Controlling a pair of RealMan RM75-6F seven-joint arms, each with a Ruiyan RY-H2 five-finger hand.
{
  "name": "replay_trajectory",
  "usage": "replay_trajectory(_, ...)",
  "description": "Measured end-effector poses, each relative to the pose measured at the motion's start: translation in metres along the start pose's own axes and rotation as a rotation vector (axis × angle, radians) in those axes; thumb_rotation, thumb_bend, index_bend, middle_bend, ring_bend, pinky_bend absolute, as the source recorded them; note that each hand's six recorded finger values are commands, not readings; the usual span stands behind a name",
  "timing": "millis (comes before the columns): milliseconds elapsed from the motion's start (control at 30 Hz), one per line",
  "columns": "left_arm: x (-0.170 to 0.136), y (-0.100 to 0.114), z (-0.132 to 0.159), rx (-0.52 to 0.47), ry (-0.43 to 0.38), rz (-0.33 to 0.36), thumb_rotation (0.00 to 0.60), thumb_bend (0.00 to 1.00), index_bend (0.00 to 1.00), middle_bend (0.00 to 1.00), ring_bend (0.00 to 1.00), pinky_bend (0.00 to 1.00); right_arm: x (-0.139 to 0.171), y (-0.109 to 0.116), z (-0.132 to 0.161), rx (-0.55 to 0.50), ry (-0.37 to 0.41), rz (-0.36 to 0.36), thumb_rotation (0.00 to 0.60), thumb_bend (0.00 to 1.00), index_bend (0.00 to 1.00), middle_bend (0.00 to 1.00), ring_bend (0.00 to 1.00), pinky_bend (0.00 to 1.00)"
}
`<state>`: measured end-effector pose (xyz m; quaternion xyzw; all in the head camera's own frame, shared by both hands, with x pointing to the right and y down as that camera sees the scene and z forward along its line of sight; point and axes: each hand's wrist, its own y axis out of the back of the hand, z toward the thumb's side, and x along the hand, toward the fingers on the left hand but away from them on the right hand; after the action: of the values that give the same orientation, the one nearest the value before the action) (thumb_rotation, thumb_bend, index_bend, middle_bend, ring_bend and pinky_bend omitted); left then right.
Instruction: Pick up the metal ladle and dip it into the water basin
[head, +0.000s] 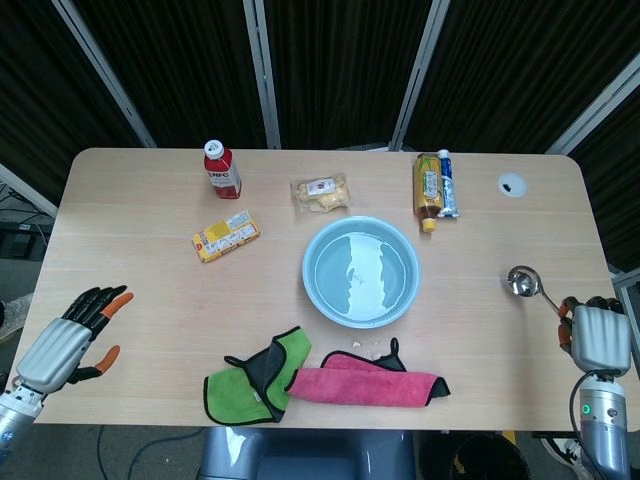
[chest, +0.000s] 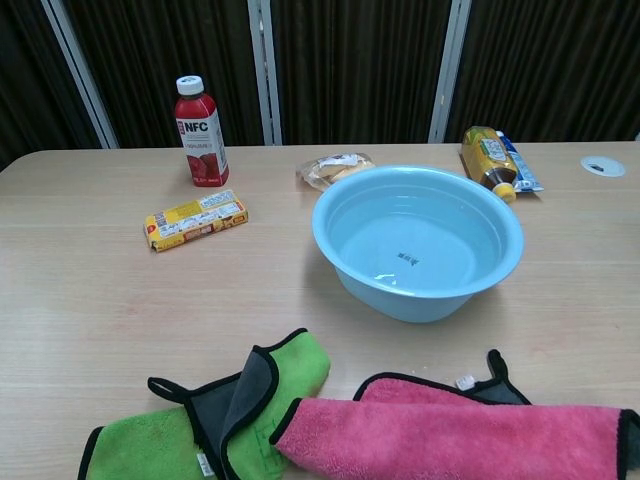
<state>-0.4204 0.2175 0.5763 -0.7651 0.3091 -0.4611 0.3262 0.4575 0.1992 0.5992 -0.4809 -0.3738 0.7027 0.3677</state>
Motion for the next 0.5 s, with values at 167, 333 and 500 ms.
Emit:
replay_trajectory(167, 0.0, -0.002, 0.001, 0.005, -0.001, -0.004, 0.6, 0.47, 0.0, 0.0, 0.0, 0.0, 0.002, 0.021, -0.009, 0.008, 0.001, 0.01, 0.6, 0.34, 0.74, 0.65, 0.34, 0.28)
replay_trajectory(333, 0.0, -0.003, 0.003, 0.006, -0.006, -0.008, 0.6, 0.47, 0.0, 0.0, 0.0, 0.0, 0.004, 0.038, -0.019, 0.037, -0.003, 0.025, 0.6, 0.34, 0.74, 0.65, 0.34, 0.28)
replay_trajectory(500, 0.001, -0.004, 0.003, 0.011, -0.006, -0.01, 0.6, 0.47, 0.0, 0.0, 0.0, 0.0, 0.007, 0.06, -0.028, 0.048, -0.01, 0.046, 0.6, 0.34, 0.74, 0.65, 0.34, 0.28)
